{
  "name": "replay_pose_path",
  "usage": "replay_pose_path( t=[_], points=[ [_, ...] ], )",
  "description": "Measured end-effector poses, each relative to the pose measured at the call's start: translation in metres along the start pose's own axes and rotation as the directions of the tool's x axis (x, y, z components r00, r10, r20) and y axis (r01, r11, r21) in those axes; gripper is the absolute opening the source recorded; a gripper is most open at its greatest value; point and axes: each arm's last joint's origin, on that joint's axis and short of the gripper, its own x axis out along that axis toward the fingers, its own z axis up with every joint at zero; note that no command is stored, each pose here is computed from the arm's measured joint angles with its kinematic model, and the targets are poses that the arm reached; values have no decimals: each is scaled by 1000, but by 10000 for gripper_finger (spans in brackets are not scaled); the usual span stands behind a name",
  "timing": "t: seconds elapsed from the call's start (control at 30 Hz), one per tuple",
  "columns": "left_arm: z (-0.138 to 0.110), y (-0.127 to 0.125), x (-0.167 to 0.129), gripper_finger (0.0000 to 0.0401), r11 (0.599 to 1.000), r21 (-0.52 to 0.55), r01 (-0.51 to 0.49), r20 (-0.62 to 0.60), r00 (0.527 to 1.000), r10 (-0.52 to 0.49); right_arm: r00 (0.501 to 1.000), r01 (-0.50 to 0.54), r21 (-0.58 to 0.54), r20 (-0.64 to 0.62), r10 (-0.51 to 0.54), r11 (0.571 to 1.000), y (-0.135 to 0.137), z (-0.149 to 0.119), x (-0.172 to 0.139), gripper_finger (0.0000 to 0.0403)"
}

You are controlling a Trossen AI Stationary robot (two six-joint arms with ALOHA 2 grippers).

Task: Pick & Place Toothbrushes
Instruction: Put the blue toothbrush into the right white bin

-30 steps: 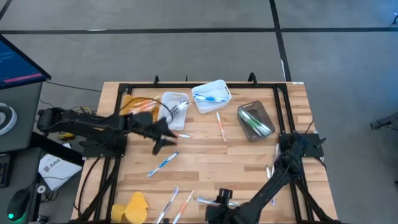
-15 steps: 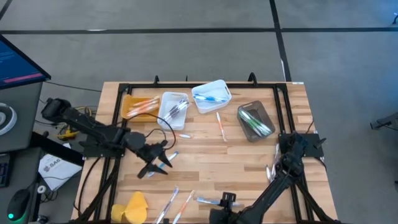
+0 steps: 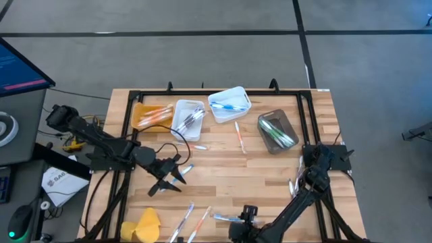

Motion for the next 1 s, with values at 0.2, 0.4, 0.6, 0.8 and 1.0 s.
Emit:
replay_pose_path(
  t=[0.2,0.4,0.6,0.8,1.0],
  points=[
    [-11,3,-1,158,1000,6,-12,47,999,12,999,33,-14,-8,-33,999,-3,-2,1,238],
    [-16,4,-2,158,1000,6,-6,75,997,5,1000,4,10,13,-4,1000,1,-4,10,238],
    [-17,4,-3,158,1000,9,-1,100,995,0,999,32,-1,-2,-32,999,-2,-8,18,238],
    [-16,4,-3,158,1000,10,1,106,994,-2,999,41,-11,5,-41,999,-3,-9,18,238],
    [-16,4,-3,158,1000,11,2,110,994,-3,999,38,-9,7,-38,999,-2,-8,19,238]
  ],
)
